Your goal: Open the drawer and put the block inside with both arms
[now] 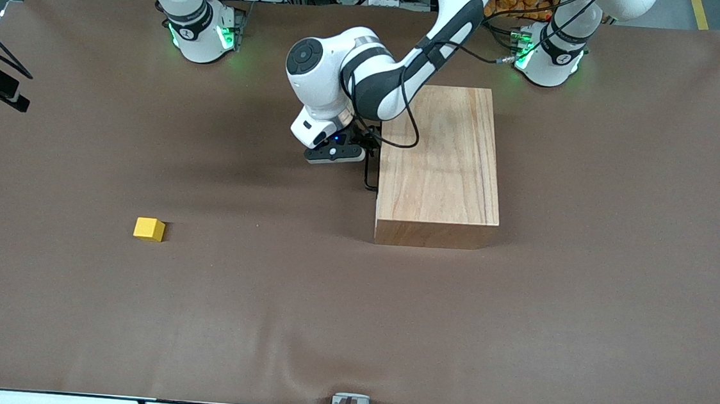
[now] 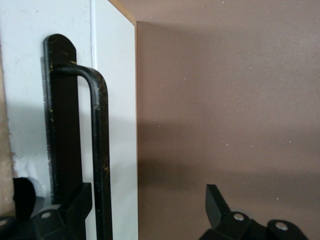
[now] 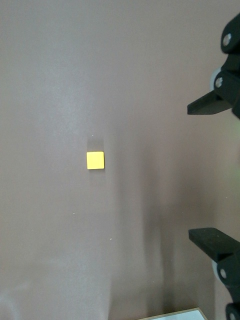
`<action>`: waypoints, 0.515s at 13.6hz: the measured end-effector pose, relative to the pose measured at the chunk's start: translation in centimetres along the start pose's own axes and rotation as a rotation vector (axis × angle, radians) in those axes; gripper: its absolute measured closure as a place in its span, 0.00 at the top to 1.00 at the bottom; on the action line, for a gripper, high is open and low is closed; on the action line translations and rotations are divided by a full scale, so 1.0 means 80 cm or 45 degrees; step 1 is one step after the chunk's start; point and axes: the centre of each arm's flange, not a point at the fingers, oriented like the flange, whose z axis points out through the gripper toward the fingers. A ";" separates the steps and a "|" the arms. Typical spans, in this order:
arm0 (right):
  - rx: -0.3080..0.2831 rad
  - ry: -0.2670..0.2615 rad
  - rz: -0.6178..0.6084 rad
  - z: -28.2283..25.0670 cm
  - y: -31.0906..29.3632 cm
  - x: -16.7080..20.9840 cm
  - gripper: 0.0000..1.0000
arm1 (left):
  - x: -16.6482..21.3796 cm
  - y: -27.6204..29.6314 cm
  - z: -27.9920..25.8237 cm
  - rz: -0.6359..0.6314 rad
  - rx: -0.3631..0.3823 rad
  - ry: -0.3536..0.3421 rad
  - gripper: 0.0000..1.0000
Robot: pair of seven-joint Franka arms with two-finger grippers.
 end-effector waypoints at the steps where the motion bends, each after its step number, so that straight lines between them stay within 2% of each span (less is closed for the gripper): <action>1: 0.000 0.000 0.000 0.000 0.000 0.000 1.00 | 0.001 0.001 0.001 0.001 -0.006 0.003 1.00; 7: 0.000 0.000 0.000 0.000 0.000 0.000 1.00 | 0.005 0.006 -0.002 0.011 -0.050 0.028 1.00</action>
